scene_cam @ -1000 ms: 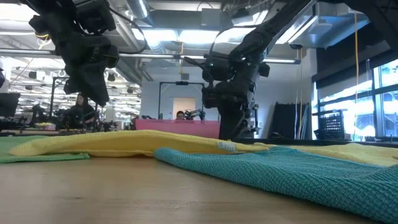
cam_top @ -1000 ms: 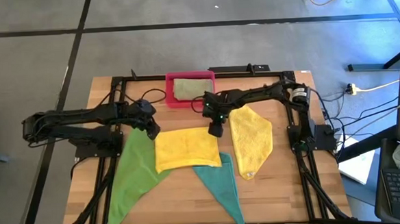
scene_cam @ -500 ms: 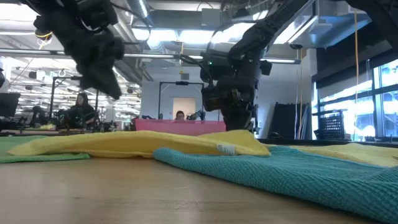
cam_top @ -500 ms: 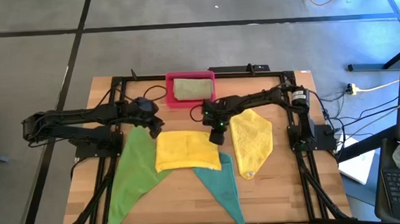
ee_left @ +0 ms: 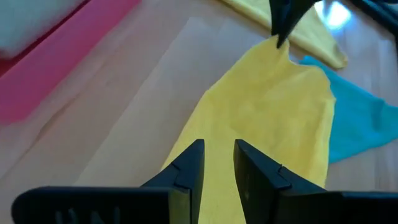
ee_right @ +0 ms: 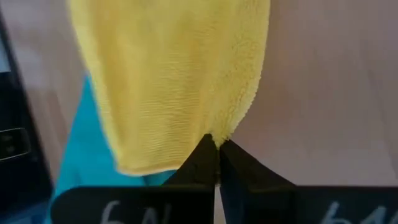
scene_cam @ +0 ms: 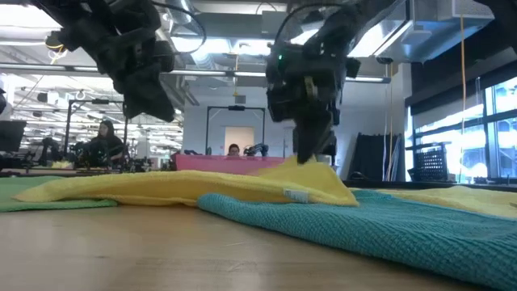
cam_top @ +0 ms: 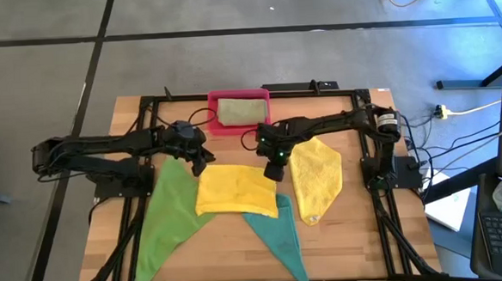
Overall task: Fold microfiber towels
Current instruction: Fold the left yellow microfiber cloth
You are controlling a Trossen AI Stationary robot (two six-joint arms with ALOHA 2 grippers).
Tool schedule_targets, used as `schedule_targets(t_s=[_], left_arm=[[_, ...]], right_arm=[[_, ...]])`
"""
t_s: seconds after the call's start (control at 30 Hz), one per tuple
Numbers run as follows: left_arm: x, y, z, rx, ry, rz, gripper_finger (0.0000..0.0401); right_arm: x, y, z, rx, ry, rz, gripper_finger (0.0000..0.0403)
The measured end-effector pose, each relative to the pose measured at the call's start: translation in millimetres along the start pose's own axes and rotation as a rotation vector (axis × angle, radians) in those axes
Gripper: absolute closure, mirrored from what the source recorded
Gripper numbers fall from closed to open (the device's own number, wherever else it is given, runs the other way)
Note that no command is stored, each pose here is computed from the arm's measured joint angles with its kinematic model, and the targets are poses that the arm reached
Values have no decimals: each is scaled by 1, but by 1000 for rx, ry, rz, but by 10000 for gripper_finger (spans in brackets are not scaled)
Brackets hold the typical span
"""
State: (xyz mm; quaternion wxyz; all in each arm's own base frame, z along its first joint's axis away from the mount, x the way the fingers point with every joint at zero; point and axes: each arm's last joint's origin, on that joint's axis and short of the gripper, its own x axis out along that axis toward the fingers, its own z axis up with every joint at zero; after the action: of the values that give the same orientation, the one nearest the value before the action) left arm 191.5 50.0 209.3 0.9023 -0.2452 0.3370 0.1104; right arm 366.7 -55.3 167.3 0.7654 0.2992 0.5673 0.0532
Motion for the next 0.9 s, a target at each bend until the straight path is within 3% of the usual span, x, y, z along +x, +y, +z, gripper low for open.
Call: schedule_targets(t_s=[0.1,0.3,0.43,0.57,0.7,0.9], left_arm=[[2,-3,3,14,-31,-19,323],[6,-14,9,43,-125,-21,323],[9,-20,9,39,-149,-22,323],[16,-24,4,6,-111,-28,323],[21,-31,-1,-28,-76,-48,323],[22,-43,-8,-59,-41,-87,323]], right_arm=[[-5,1,-4,8,27,-33,388],[-4,-11,-24,41,174,-285,396],[1,-24,-39,176,243,-275,392],[7,-33,-55,273,304,-238,358],[1,-30,-58,255,295,-237,322],[-36,-11,-46,132,122,-329,295]])
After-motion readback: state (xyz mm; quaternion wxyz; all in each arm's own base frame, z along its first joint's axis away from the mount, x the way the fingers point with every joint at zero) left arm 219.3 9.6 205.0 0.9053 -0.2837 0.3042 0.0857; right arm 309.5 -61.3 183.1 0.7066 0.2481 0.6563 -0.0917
